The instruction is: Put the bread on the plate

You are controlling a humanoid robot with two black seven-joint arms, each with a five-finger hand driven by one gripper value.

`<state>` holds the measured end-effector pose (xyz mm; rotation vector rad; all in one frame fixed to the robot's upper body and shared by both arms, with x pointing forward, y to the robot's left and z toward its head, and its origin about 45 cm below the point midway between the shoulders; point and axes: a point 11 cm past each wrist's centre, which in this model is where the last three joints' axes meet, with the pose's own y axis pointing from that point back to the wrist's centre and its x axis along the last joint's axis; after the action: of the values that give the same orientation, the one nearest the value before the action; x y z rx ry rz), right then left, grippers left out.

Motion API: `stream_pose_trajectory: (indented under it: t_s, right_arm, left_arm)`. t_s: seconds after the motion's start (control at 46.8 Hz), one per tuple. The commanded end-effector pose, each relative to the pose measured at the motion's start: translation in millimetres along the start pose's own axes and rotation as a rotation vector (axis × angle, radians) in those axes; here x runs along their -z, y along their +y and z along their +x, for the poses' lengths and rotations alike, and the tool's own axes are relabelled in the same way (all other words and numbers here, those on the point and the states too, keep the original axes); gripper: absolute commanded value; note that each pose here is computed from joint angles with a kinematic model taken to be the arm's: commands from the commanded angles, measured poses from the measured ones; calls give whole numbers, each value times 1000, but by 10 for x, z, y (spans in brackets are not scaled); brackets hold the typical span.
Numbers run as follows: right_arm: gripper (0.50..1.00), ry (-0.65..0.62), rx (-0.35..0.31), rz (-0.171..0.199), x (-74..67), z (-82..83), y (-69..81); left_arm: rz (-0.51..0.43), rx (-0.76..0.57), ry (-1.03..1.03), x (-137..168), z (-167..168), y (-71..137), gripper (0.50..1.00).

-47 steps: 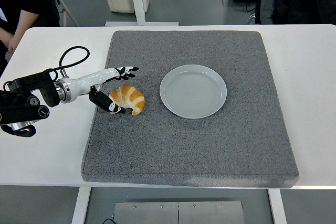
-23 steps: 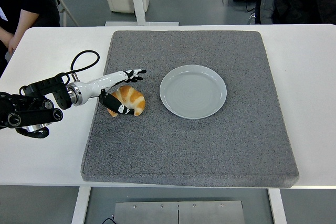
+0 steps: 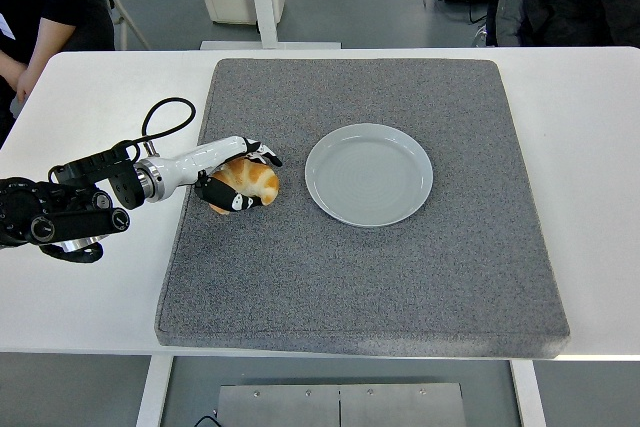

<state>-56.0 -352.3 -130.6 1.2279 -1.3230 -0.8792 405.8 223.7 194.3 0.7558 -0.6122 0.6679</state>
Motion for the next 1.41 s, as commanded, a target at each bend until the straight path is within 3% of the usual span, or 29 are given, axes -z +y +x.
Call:
stream_pose_trajectory:
  t_s: [0.0,0.705,1.389]
  right_arm:
    - [1000,1,0,0,0,0,0]
    - [1000,0,0,0,0,0,0]
    - [1000,1,0,0,0,0,0]
  left_arm:
    - [-1,-10,-7,-10,50,-2,500]
    - [-78,-72,-76,-148,391,5,500]
    - [-150,-212,-285,-713,1445,199,500]
